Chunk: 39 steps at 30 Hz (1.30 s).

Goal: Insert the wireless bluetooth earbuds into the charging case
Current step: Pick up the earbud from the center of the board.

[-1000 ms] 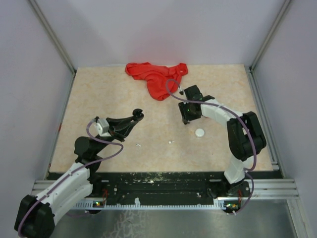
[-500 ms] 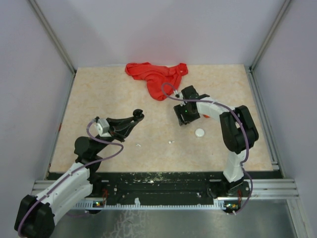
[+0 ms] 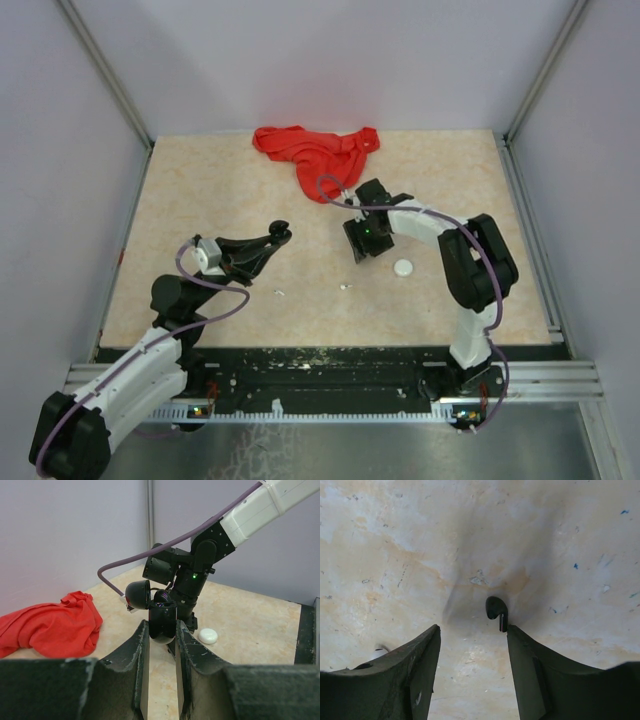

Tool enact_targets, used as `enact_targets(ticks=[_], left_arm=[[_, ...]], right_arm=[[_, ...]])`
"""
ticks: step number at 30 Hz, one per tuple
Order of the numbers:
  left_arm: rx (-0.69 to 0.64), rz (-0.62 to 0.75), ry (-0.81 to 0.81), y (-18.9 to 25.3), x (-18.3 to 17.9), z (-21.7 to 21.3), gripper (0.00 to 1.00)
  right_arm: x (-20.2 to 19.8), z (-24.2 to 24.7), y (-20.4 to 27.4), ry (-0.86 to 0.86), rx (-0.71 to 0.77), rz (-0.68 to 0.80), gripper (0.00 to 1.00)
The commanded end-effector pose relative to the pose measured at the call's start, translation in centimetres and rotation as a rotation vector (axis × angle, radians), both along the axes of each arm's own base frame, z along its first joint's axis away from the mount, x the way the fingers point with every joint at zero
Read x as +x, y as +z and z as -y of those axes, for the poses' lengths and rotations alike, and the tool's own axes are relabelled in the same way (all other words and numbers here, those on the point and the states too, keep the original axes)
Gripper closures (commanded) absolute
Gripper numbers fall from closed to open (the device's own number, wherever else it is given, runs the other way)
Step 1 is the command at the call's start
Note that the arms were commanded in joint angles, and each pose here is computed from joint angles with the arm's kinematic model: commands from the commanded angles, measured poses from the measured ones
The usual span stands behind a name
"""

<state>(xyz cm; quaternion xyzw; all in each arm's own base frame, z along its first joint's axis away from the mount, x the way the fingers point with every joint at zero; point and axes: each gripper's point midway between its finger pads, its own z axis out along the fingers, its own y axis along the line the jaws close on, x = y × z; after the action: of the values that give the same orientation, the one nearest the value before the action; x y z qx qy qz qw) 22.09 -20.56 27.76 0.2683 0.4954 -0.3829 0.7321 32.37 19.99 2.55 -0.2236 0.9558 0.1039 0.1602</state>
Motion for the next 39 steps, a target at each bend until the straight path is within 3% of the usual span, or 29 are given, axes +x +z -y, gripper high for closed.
enact_targets(ticks=[1, 14, 39], left_arm=[[-0.026, 0.041, -0.014, 1.9, -0.3, 0.0, 0.99], [-0.024, 0.041, -0.016, 1.9, -0.3, 0.1, 0.99], [-0.019, 0.038, -0.018, 1.8, -0.2, 0.2, 0.99]], right_arm=[[0.6, -0.7, 2.5, -0.025, 0.001, 0.058, 0.46], [3.7, -0.5, 3.3, -0.065, -0.084, 0.134, 0.62], [3.2, -0.6, 0.7, -0.057, -0.170, 0.080, 0.73]])
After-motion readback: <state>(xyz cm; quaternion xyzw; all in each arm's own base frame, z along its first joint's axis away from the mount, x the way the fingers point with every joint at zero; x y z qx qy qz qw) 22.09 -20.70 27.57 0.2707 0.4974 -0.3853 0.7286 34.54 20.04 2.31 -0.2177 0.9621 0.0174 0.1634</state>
